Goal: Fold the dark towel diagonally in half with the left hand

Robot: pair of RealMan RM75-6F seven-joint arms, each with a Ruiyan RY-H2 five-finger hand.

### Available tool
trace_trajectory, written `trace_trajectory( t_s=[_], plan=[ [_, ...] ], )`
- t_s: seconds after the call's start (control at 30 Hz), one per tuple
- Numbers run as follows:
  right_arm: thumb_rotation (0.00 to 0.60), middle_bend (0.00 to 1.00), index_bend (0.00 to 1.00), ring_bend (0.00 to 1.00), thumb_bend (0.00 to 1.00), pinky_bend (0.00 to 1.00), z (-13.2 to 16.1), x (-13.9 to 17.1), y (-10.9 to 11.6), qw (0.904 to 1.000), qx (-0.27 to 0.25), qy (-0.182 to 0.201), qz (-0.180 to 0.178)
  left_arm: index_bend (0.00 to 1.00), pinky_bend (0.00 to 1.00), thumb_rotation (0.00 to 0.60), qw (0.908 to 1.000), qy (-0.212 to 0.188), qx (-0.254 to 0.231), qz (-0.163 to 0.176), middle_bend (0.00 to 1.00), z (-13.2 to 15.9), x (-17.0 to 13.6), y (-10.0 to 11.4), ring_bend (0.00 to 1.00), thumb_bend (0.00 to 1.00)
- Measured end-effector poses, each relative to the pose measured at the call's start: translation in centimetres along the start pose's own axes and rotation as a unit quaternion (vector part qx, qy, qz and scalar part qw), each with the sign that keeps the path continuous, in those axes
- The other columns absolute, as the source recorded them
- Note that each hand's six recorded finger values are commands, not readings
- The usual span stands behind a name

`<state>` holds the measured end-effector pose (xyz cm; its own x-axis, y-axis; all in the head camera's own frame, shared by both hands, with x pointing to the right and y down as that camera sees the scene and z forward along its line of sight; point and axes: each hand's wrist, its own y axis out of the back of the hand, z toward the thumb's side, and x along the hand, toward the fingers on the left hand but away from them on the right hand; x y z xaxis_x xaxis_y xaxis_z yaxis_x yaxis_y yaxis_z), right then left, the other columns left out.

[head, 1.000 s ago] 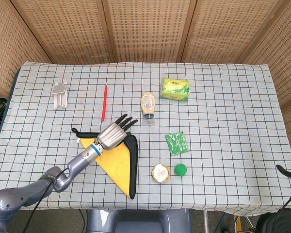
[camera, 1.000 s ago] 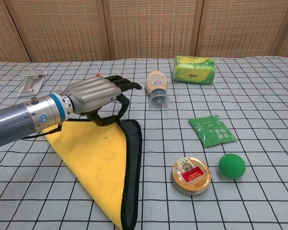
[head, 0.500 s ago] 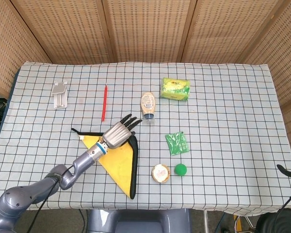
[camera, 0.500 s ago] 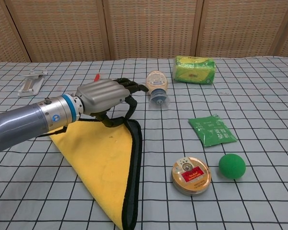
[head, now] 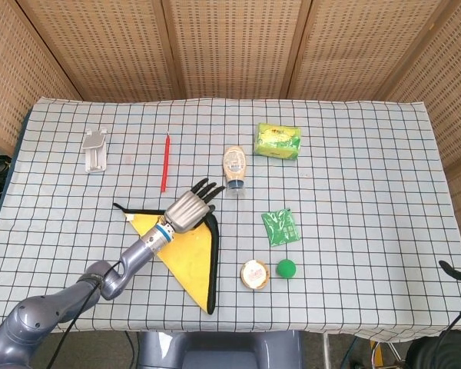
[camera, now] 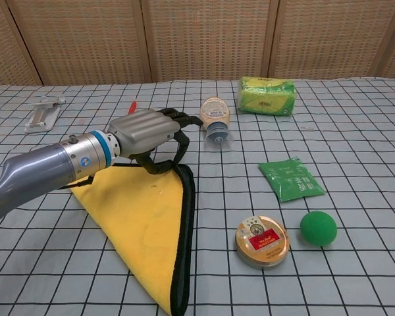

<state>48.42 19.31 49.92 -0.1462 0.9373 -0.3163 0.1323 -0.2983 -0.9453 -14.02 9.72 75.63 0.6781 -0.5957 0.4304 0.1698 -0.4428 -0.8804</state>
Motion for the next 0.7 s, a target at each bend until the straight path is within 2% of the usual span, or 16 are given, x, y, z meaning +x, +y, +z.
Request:
trace_trajectory(
  t_s=[0.1,0.27,0.47,0.7],
  plan=[
    [0.600,0.00,0.00,0.00,0.00,0.00,0.0,0.0,0.1,1.0000,-0.001,0.000,-0.001,0.23,0.00,0.600,1.0000,0.005,0.001,-0.002,0.00,-0.1,0.1,-0.1,0.00,0.45],
    [0.600,0.00,0.00,0.00,0.00,0.00,-0.1,0.1,0.2,1.0000,-0.003,0.000,-0.002,0.01,0.00,0.600,1.0000,0.006,-0.007,0.000,0.00,-0.1,0.1,0.2,0.00,0.45],
    [0.600,0.00,0.00,0.00,0.00,0.00,0.1,0.1,0.3,1.0000,-0.005,0.003,-0.003,0.00,0.00,0.600,0.9996,0.006,-0.019,0.022,0.00,-0.4,-0.3,1.7,0.00,0.45],
    [0.600,0.00,0.00,0.00,0.00,0.00,0.4,0.3,0.5,0.9999,-0.007,0.010,-0.005,0.00,0.00,0.600,0.9960,0.014,-0.037,0.079,0.00,-1.8,-1.4,5.4,0.00,0.45]
  ],
)
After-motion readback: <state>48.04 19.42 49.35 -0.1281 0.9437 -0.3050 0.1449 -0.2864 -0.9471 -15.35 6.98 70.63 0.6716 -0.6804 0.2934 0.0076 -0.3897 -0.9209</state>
